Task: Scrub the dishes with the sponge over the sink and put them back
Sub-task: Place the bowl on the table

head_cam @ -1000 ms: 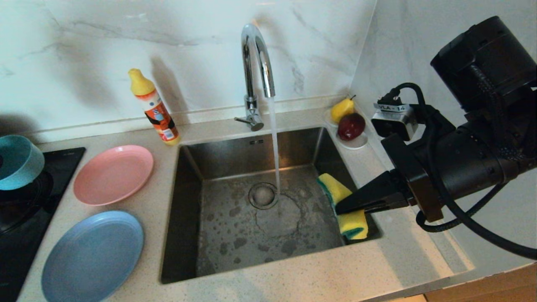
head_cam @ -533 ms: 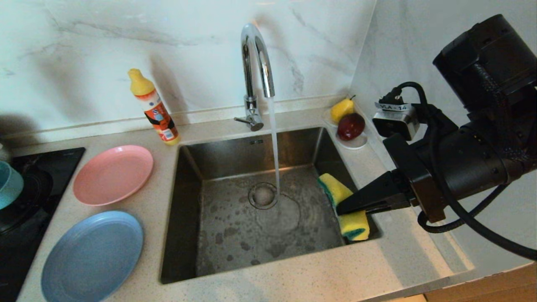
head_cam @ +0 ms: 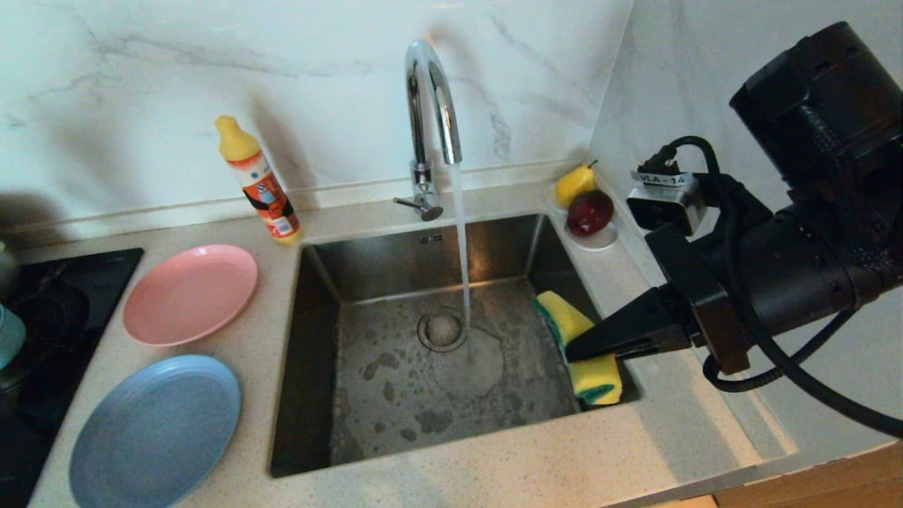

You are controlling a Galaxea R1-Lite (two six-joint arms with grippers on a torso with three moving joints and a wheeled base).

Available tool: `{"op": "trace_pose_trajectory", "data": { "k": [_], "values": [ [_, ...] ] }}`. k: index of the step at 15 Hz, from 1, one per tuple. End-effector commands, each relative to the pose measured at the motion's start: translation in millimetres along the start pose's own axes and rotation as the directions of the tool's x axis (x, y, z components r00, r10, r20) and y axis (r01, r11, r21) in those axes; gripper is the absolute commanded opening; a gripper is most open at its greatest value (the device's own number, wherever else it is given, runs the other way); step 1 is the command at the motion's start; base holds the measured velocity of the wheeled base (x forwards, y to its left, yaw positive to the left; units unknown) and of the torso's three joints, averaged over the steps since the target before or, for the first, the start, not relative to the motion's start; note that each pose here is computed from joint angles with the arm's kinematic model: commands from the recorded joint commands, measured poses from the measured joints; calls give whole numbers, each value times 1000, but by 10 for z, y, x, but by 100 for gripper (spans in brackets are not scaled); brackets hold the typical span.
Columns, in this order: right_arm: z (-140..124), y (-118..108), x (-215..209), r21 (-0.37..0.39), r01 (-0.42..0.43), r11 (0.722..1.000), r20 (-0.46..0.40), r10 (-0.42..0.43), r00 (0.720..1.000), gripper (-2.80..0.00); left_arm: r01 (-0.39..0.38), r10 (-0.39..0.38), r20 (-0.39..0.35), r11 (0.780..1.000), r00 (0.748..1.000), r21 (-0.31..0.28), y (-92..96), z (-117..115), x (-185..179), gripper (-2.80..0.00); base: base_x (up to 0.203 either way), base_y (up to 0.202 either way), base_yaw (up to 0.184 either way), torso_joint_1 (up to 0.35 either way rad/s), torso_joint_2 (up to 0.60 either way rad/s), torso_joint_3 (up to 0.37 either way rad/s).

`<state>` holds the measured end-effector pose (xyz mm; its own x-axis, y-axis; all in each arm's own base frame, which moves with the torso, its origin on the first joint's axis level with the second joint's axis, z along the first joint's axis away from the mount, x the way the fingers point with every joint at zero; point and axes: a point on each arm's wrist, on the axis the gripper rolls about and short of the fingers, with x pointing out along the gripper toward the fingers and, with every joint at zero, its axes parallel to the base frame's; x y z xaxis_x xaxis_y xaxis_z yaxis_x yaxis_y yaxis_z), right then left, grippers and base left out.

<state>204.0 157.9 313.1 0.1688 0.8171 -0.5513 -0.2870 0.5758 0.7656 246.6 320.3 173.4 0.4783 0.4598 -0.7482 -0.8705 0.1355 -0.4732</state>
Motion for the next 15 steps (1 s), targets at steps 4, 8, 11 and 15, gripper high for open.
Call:
{"op": "trace_pose_trajectory", "data": {
  "k": [4, 8, 11, 15],
  "values": [
    [-18, 19, -34, 1, -7, 1000, 2, 7, 1000, -280, -46, 46, -19, 998, 999, -39, 146, 128, 202, -280, 0, 0, 0, 0, 0, 0],
    [-23, 23, -36, -1, -8, 1000, 1, 8, 1000, -280, -71, 69, -42, 996, 997, -45, 222, 118, 341, -280, 0, 0, 0, 0, 0, 0],
    [-23, 15, -28, 2, -6, 1000, -1, 6, 1000, -280, -75, 73, -47, 996, 996, -48, 235, 114, 377, -280, 0, 0, 0, 0, 0, 0],
    [-16, 11, -17, 3, -5, 1000, -3, 5, 1000, -280, -29, 26, -67, 999, 997, -44, 203, 113, 310, 0, 0, 0, 0, 0, 0, 0]
  ]
}}
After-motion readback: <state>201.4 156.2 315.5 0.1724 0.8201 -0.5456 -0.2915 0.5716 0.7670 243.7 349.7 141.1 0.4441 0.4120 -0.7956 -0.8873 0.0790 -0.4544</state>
